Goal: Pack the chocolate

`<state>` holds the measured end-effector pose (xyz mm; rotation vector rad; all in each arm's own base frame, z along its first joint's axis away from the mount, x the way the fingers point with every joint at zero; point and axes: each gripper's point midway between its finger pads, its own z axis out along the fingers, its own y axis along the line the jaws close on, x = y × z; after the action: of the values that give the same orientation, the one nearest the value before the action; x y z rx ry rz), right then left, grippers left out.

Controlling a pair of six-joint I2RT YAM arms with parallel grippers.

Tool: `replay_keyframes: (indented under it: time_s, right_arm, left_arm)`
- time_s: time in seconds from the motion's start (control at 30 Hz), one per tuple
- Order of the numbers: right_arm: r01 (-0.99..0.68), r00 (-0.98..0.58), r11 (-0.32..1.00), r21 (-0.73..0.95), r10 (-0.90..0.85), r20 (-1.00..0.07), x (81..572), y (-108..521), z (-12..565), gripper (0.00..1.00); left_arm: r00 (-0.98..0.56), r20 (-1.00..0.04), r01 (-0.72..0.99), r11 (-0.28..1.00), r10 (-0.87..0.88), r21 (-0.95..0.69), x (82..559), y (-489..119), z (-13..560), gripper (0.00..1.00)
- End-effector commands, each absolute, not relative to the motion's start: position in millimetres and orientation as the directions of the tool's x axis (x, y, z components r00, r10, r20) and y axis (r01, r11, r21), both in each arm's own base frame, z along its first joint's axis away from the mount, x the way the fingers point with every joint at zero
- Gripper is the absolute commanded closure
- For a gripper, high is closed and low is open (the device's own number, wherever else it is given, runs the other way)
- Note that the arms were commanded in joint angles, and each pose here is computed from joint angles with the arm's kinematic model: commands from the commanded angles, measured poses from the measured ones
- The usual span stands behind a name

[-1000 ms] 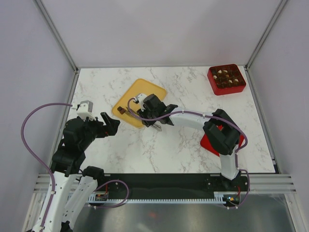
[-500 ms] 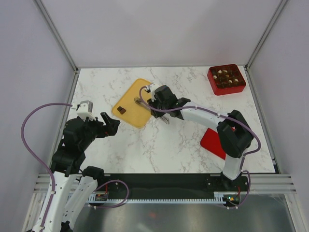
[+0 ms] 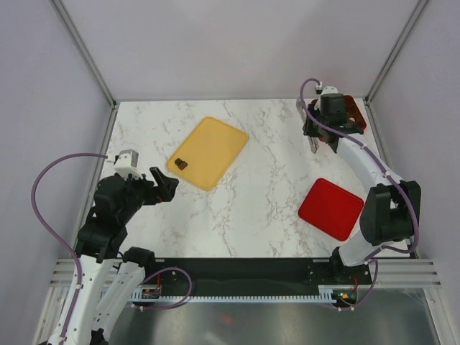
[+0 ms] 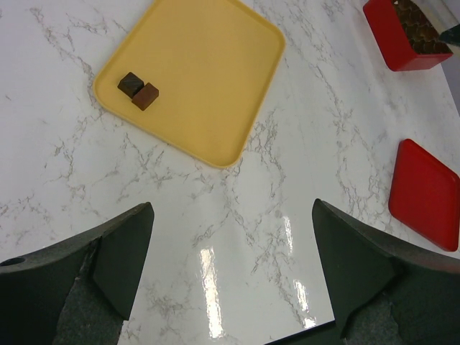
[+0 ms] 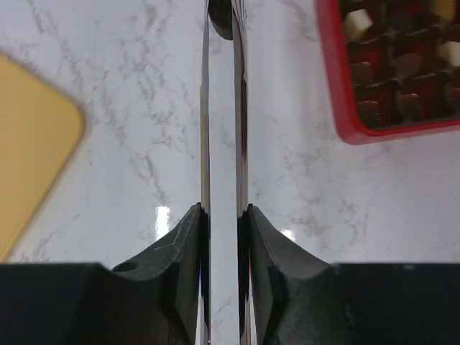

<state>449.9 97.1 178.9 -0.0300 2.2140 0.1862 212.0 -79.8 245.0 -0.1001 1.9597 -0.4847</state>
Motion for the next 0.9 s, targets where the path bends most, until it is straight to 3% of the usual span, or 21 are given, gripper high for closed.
replay_keyframes:
  time_s: [0.0, 0.3, 0.87]
  right_arm:
    - [0.099, -0.537, 0.988, 0.12, 0.155, -0.829, 457.0, 41.3, 204.8, 0.67]
    - [0.258, -0.514, 0.947, 0.189, 0.3, -0.804, 472.0, -24.1, 202.8, 0.66]
    - [0.274, -0.589, 0.941, 0.196, 0.326, -0.74, 475.7, -33.3, 160.4, 0.64]
  left_arm:
    - [-0.41, -0.868, 0.154, 0.917, -0.279, -0.368, 216.6, -78.8, 248.1, 0.0]
    - [-0.413, -0.866, 0.15, 0.918, -0.28, -0.368, 216.8, -78.4, 246.7, 0.0]
    - [-0.417, -0.865, 0.148, 0.918, -0.279, -0.368, 218.0, -78.7, 246.1, 0.0]
